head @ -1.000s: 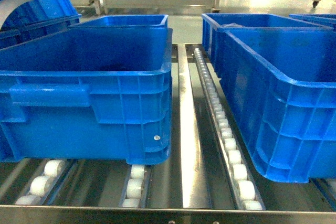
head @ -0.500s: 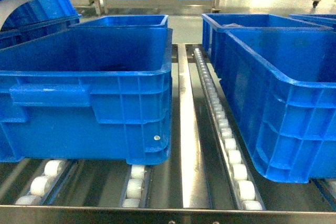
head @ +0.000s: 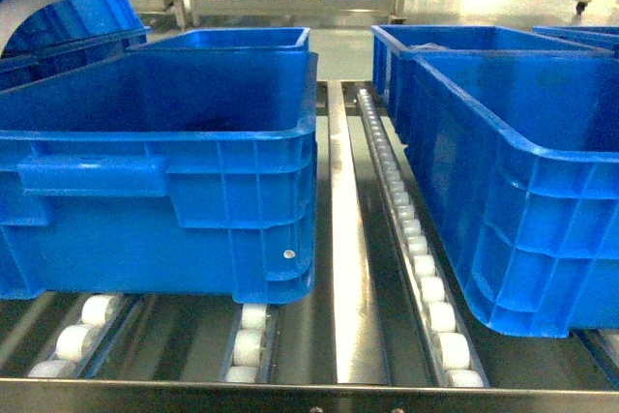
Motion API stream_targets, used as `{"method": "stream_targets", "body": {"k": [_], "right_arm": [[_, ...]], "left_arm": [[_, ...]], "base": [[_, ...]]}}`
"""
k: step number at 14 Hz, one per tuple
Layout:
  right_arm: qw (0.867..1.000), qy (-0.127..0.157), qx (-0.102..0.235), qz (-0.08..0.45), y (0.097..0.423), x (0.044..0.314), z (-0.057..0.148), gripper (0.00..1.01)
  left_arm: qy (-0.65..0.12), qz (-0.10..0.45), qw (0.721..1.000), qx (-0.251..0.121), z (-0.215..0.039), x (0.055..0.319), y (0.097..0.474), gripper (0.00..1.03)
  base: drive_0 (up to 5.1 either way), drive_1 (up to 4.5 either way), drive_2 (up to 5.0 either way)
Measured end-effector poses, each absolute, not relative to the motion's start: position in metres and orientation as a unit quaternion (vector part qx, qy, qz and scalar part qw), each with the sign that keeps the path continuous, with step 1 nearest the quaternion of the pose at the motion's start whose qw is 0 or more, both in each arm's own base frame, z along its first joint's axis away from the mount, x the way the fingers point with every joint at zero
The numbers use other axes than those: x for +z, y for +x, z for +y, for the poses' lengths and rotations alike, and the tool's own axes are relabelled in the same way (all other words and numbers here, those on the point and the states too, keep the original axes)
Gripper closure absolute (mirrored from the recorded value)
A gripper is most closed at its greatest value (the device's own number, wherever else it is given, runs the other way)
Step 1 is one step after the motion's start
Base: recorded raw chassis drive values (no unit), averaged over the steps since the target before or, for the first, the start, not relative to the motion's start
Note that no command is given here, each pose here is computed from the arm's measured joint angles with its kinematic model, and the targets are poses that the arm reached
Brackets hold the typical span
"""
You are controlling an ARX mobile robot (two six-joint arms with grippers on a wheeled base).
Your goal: Sort blue parts and orange caps into right shelf containers
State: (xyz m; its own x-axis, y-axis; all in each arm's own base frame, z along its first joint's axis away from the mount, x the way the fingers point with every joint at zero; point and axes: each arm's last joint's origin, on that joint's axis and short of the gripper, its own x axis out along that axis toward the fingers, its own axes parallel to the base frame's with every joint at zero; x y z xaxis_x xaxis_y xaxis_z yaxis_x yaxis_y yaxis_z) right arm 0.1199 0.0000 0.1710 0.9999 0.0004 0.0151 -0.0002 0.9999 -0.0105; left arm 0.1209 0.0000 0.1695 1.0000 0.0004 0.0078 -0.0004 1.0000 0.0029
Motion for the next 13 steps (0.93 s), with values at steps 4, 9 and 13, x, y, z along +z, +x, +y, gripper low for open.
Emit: {"method": "stream_targets", "body": {"k": [4, 9, 13], "right_arm": [[1.000, -0.005, 0.000, -0.007, 0.116, 0.171, 0.000, 1.00], [1.000, -0.005, 0.000, -0.007, 0.112, 0.171, 0.000, 1.00], [1.000, -0.005, 0.001, 0.000, 0.097, 0.167, 0.000, 1.00]], "left_arm": [[0.001, -0.006, 1.000, 0.000, 0.000, 0.170, 0.117, 1.01], [0.001, -0.005, 1.000, 0.000, 0.000, 0.170, 0.113, 1.01], [0.001, -0.003, 1.000, 0.001, 0.000, 0.168, 0.097, 1.01]], "base": [[0.0, 0.00, 0.0], [0.0, 0.00, 0.0], [0.0, 0.00, 0.0]]}}
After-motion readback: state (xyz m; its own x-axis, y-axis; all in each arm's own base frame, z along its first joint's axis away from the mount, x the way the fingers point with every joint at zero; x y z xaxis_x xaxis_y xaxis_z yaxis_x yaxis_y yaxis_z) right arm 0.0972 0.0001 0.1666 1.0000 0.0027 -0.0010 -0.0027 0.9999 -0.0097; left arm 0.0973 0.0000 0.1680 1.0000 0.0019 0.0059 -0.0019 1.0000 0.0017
